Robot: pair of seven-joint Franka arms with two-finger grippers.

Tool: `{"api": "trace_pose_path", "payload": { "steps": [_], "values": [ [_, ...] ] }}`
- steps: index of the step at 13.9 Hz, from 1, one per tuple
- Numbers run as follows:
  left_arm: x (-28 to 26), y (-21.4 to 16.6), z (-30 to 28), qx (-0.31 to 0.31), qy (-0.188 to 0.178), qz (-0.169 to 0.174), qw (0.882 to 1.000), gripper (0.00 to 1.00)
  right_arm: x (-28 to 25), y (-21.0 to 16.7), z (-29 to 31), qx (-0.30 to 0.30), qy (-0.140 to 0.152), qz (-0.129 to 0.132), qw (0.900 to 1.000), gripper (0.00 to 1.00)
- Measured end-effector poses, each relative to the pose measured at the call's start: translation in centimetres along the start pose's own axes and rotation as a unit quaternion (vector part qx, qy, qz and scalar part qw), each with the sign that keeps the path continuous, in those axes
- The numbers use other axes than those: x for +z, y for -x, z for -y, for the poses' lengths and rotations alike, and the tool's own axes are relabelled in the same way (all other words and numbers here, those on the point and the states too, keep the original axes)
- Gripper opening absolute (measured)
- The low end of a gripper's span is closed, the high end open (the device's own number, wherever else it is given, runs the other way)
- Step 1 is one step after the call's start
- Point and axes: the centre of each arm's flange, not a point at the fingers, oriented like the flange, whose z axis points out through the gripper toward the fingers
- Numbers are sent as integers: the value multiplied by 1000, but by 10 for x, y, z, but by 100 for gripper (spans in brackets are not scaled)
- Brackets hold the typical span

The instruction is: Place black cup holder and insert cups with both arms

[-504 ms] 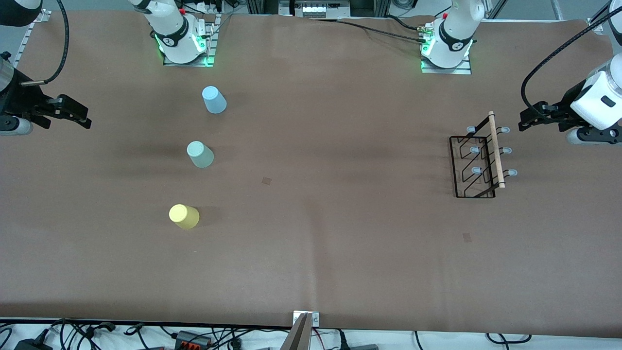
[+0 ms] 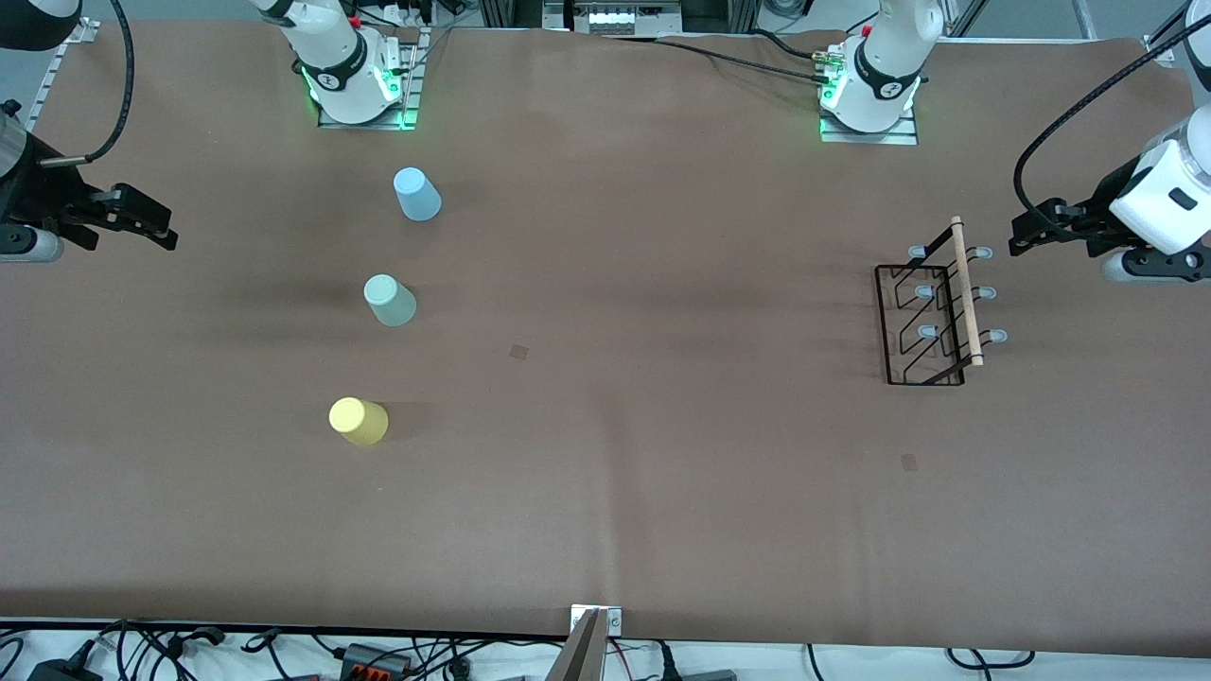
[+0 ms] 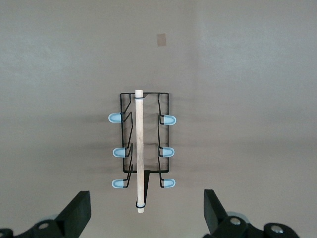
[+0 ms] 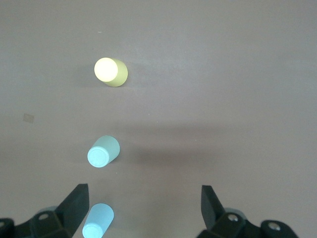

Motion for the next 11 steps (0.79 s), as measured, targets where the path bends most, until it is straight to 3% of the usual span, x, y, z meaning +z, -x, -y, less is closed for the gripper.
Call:
{"api": "trace_pose_path", "payload": {
  "steps": [3, 5, 11],
  "values": [
    [31, -15, 1, 0, 2, -6, 1000, 100, 0, 0, 0, 0, 0, 0, 1000, 100],
    [79, -23, 2, 3, 3, -13, 1000, 100, 0, 0, 0, 1, 0, 0, 1000, 100],
    [174, -8, 41, 56, 0, -38, 998, 99, 0, 0, -1, 1, 0, 0, 1000, 100]
  ]
}}
